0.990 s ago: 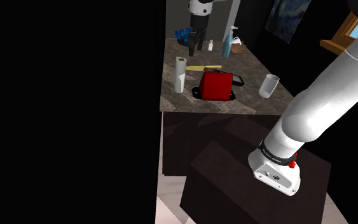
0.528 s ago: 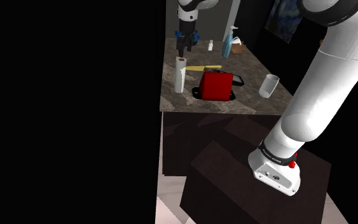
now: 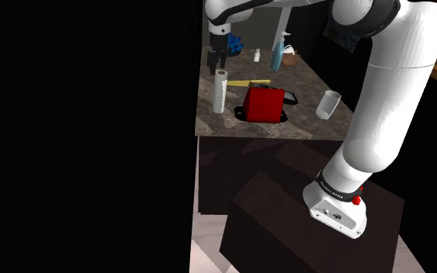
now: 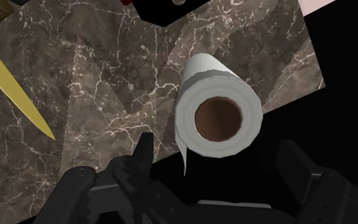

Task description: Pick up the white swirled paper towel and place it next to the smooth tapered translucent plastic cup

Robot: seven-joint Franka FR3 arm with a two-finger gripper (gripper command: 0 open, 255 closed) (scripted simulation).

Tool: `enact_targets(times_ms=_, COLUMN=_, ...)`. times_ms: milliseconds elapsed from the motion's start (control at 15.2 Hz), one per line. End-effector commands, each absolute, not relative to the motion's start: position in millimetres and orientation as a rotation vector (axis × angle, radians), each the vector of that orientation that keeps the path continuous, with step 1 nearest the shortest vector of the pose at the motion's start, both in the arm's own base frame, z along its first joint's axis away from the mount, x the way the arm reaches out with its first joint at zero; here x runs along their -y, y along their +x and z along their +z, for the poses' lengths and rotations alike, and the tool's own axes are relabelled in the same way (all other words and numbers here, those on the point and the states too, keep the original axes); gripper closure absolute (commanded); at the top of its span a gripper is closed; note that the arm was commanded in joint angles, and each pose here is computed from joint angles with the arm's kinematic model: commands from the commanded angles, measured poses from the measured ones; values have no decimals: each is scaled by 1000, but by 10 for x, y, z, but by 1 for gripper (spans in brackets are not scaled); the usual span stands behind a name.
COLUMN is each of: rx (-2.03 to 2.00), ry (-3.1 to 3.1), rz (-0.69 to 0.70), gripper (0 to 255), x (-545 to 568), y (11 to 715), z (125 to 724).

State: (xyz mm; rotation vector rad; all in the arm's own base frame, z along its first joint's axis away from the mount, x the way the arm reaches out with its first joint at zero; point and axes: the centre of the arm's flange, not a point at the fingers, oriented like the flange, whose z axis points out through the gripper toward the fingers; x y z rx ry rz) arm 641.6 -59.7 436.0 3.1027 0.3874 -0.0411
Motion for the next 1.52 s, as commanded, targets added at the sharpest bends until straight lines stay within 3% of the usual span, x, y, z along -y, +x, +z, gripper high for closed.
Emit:
enact_targets(times_ms=0, rx=-388, ry=3103, rz=-40, gripper=0, x=600, y=6427, z=4259)
enact_targets(times_ms=660, rx=-388, ry=3103, rz=-40, gripper=0, x=602, y=6423, z=4124)
enact_targets(times_ms=726, rx=-388, ry=3103, rz=-40, gripper=255, x=602, y=6423, z=4124)
enact_targets(times_ms=1452, rx=-388, ry=3103, rz=-40, gripper=255, x=602, y=6423, z=4229)
